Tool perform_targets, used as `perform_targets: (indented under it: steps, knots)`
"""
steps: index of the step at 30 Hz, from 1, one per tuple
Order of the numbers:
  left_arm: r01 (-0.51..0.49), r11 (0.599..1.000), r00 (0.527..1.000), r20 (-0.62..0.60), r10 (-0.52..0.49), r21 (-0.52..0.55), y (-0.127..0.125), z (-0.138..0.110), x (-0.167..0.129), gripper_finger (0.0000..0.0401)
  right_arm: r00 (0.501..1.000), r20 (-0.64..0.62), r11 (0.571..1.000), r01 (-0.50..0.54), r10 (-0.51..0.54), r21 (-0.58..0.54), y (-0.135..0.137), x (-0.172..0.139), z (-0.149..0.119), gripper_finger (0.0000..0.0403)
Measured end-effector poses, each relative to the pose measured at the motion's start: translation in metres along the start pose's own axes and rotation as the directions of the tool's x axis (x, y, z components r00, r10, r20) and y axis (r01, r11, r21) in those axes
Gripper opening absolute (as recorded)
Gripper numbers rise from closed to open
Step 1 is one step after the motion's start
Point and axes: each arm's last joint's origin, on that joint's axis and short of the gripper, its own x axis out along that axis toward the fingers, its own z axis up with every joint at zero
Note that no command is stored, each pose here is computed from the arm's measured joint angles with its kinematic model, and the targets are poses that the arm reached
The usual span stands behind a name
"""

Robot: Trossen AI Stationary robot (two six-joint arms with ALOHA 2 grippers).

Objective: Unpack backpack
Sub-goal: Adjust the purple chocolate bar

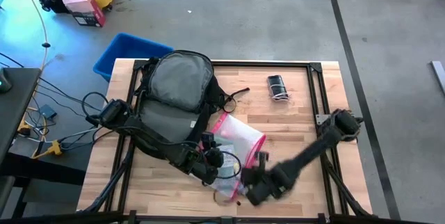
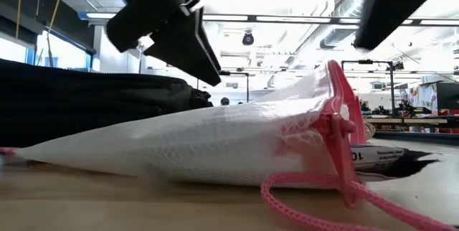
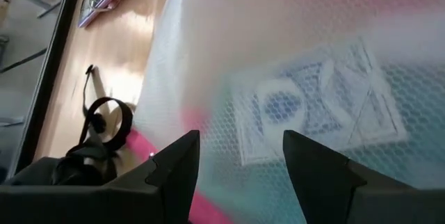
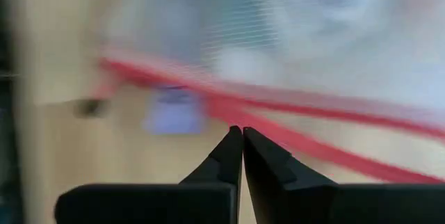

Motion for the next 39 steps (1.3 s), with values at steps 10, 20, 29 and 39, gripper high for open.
perform_targets:
  steps: [10,20,29,39]
  knots:
    - [0.041,0.997,0.999,0.004,-0.041,-0.07,-0.011,-0.01,-0.048,0.0188,0.998,0.047,0.992,-0.046,0.052,-0.118,0.039,0.047,-0.015,0.0109]
    - [0.02,0.996,1.0,0.002,-0.02,-0.086,-0.023,-0.019,-0.06,0.0188,0.991,-0.064,0.988,-0.122,0.116,-0.091,0.019,0.061,0.002,0.0218]
    - [0.019,0.996,1.0,0.0,-0.019,-0.091,-0.023,-0.02,-0.06,0.0188,0.98,-0.117,0.986,-0.164,0.163,-0.002,0.005,0.073,0.014,0.022]
    - [0.019,0.996,1.0,-0.003,-0.02,-0.09,-0.023,-0.02,-0.06,0.0188,0.937,-0.228,0.964,-0.255,0.266,0.078,-0.005,0.093,0.02,0.0192]
